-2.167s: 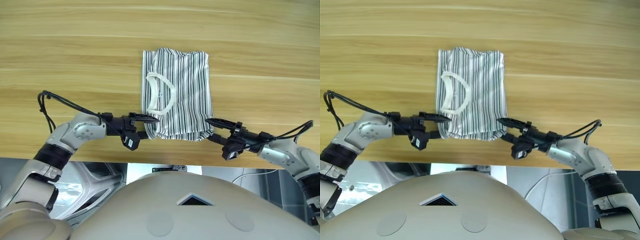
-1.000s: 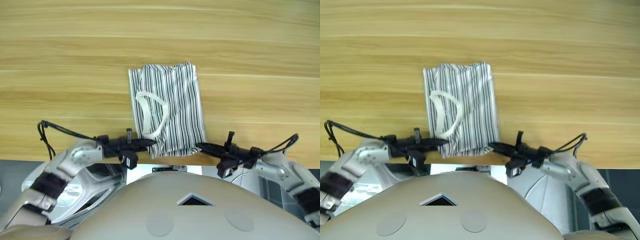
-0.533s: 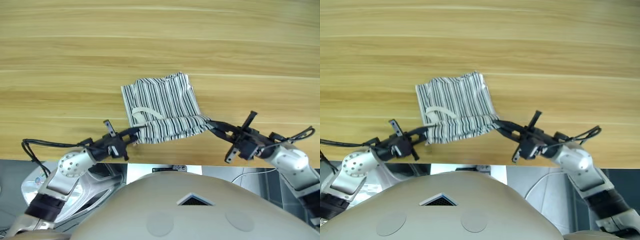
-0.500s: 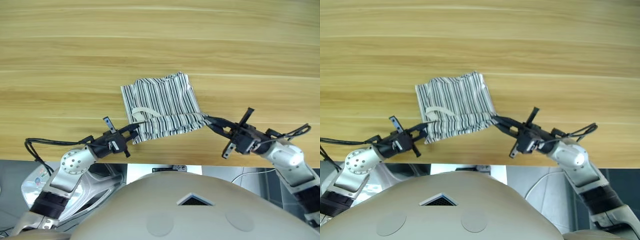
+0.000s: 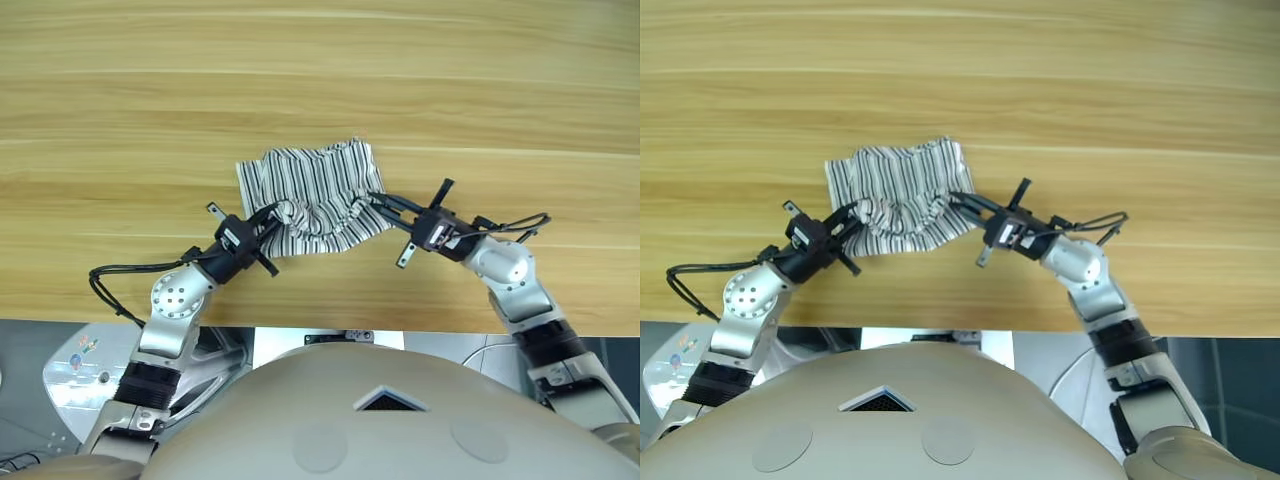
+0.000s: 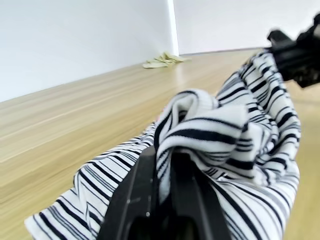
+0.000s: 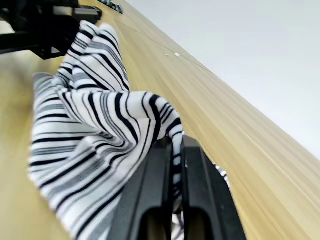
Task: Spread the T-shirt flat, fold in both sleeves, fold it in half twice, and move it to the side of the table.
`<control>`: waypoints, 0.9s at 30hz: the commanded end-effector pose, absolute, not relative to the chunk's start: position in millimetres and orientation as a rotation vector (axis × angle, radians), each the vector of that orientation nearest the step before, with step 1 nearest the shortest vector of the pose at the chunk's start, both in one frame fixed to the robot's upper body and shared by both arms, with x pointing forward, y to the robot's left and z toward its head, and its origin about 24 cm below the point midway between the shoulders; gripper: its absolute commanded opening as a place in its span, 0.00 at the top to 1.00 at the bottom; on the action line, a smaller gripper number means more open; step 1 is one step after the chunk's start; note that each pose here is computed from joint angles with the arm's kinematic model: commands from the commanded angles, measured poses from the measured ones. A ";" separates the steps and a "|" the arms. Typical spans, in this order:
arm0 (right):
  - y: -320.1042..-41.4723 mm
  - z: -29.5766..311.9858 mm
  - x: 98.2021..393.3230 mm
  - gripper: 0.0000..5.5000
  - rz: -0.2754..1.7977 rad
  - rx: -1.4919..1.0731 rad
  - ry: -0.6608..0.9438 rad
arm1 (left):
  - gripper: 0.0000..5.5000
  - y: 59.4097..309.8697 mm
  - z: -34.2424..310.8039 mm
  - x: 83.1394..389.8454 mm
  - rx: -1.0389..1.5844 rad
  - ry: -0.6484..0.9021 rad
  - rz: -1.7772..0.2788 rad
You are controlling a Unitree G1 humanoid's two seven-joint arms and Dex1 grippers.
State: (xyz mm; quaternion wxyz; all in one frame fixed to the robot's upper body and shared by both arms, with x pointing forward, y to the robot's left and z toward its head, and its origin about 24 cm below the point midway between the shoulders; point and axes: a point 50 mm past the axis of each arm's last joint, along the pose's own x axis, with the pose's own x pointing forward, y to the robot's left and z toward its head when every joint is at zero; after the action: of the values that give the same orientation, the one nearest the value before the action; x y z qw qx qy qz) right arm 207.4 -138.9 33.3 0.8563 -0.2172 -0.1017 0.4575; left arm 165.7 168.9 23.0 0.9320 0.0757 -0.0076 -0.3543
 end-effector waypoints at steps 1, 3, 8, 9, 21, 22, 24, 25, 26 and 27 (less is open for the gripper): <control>-136.8 38.8 228.3 0.99 0.897 -0.454 -0.232 | 0.99 176.7 23.9 175.0 0.125 -0.011 -0.657; -135.8 36.2 233.1 0.99 0.880 -0.457 -0.225 | 0.99 177.3 24.3 180.9 0.120 -0.013 -0.634; -136.7 38.1 248.8 0.99 0.811 -0.447 -0.225 | 0.99 179.4 23.8 191.6 0.082 -0.012 -0.580; -136.3 37.8 250.8 0.99 0.806 -0.444 -0.222 | 0.99 180.5 22.8 194.8 0.076 -0.006 -0.560; -110.7 27.8 291.8 0.89 0.647 -0.456 -0.174 | 0.86 190.7 -1.5 211.9 0.085 0.177 -0.337; -106.8 28.2 296.5 0.83 0.626 -0.453 -0.177 | 0.80 192.6 -2.0 212.1 0.067 0.181 -0.307; -96.5 29.4 302.9 0.76 0.591 -0.440 -0.187 | 0.73 198.0 -3.1 212.0 0.040 0.188 -0.228; -92.5 30.5 305.9 0.72 0.563 -0.433 -0.194 | 0.70 202.0 -3.8 212.4 0.020 0.193 -0.175; -89.8 30.9 308.5 0.69 0.529 -0.425 -0.197 | 0.67 205.7 -3.8 212.5 0.000 0.189 -0.125; -89.1 30.5 310.5 0.66 0.499 -0.424 -0.197 | 0.64 208.3 -3.9 212.3 -0.022 0.187 -0.084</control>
State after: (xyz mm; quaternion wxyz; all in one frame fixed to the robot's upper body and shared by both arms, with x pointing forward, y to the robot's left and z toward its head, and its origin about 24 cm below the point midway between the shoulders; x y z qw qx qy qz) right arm 302.5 -92.2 26.0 0.9351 -0.2080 -0.0908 0.2721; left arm 212.9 202.3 -1.0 0.9926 0.0114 0.0863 -0.0849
